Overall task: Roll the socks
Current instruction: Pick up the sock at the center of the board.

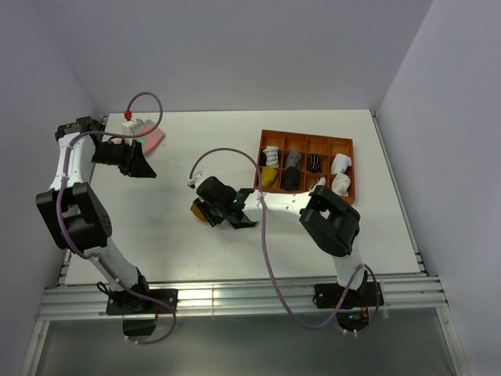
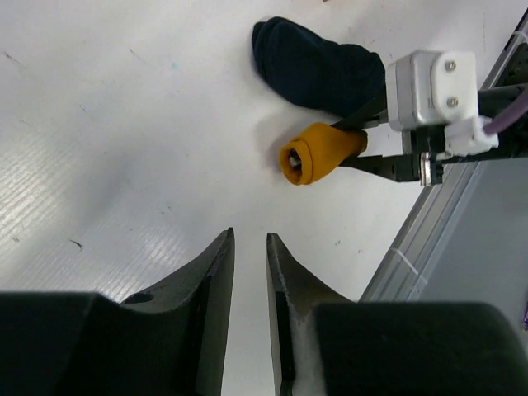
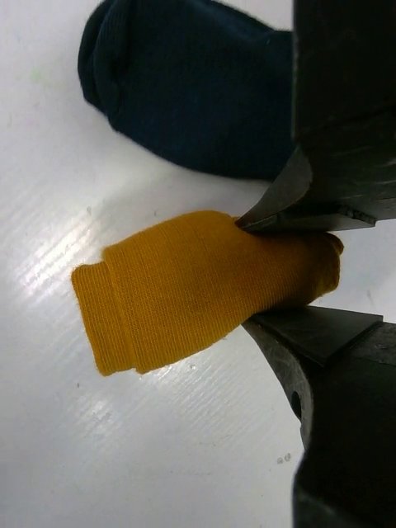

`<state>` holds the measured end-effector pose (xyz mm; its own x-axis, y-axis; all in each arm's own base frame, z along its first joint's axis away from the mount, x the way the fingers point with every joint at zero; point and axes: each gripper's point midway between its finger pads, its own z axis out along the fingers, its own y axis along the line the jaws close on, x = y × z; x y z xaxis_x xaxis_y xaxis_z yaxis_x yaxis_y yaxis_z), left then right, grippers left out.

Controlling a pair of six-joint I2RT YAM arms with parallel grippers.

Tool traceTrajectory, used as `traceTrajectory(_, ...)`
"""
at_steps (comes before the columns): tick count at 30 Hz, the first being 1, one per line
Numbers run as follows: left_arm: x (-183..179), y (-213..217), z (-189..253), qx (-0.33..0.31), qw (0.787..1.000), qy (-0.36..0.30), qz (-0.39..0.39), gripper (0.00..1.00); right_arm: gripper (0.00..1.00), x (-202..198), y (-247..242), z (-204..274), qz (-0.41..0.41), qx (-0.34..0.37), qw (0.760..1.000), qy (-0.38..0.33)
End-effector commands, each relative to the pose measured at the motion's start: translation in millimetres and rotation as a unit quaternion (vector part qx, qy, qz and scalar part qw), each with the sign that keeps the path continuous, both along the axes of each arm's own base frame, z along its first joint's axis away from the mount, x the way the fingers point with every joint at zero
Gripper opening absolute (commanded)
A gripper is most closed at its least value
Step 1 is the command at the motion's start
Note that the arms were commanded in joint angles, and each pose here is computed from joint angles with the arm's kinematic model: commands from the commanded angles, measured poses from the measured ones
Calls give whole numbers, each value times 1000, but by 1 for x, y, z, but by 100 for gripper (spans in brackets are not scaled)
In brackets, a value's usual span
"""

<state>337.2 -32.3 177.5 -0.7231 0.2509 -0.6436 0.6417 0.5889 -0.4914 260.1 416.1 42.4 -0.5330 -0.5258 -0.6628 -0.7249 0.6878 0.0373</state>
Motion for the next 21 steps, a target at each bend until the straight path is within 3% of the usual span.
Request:
traceTrajectory(1, -2, -3, 18, -5, 1000, -30, 9, 28, 0, 16, 7, 64, -23, 69, 997, -18)
traceTrajectory(11, -10, -4, 40, 5, 998, -58, 27, 28, 0, 59, -29, 120, -99, 118, 987, -47)
traceTrajectory(21, -21, -10, 68, -1, 995, -93, 29, 29, 0, 141, -148, 166, -288, 96, 946, -115)
